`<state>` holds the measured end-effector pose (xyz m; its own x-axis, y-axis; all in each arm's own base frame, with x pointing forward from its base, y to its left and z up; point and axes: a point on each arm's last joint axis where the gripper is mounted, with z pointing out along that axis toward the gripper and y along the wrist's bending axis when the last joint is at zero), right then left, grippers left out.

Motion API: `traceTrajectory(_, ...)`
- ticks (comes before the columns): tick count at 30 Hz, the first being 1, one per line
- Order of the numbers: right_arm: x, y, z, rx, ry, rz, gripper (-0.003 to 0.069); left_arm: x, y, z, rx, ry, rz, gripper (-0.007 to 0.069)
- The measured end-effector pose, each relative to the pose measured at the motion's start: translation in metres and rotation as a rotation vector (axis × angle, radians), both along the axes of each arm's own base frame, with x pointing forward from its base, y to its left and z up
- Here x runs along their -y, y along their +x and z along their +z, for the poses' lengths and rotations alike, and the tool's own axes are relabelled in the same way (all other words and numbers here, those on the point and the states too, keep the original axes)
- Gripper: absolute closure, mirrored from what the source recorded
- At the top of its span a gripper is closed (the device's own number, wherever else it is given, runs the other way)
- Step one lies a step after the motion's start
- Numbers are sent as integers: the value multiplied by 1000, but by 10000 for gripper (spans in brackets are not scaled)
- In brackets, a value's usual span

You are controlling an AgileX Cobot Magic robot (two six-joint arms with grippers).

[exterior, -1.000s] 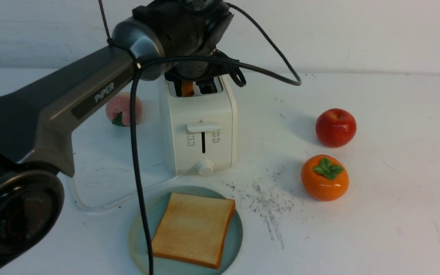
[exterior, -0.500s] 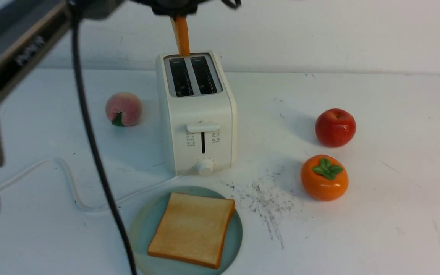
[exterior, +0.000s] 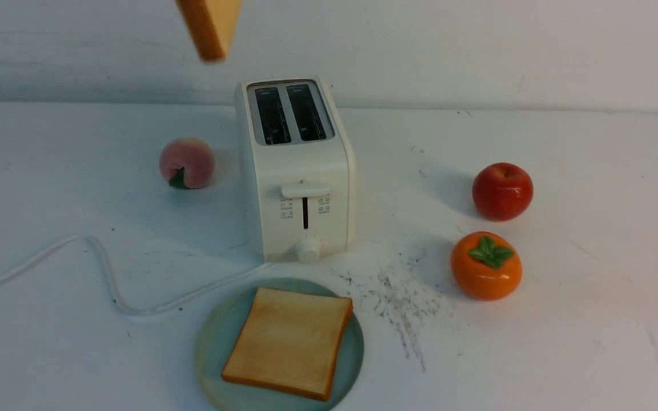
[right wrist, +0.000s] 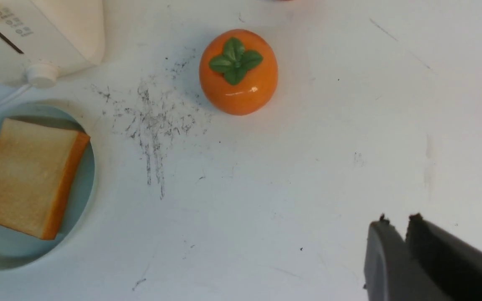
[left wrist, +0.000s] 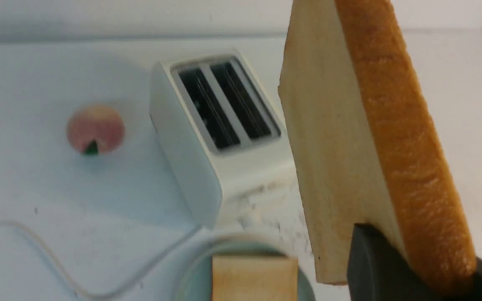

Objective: Take toasted bread from bread machine on white table place on plate.
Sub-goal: 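Place the slice of bread on the plate with the left gripper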

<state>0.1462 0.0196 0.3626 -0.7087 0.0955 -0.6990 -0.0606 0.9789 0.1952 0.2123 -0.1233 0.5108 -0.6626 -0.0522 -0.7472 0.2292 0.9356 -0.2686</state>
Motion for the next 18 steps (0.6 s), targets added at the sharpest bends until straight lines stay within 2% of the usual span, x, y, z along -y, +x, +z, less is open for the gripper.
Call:
traceTrajectory(1, 0, 1, -1, 4, 0, -2, 582, -2, -7, -12, -43, 5, -12, 566)
traceTrajectory(4, 0, 2, -6, 2, 2, -5, 578, 5, -11, -94, -281, 50, -51, 566)
traceTrajectory(8, -1, 2, -6, -2, 13, -3, 575, 23, 3, -181, -391, 1, -74, 566)
traceTrajectory(11, -2, 2, -6, -2, 33, 0, 573, 35, 13, -210, -377, -59, -103, 566)
traceTrajectory(15, -3, 2, -6, -2, 39, 1, 567, 47, 24, -217, -322, -134, -140, 566)
traceTrajectory(18, -3, 1, -6, -3, 41, 1, 564, 52, 30, -221, -294, -140, -172, 566)
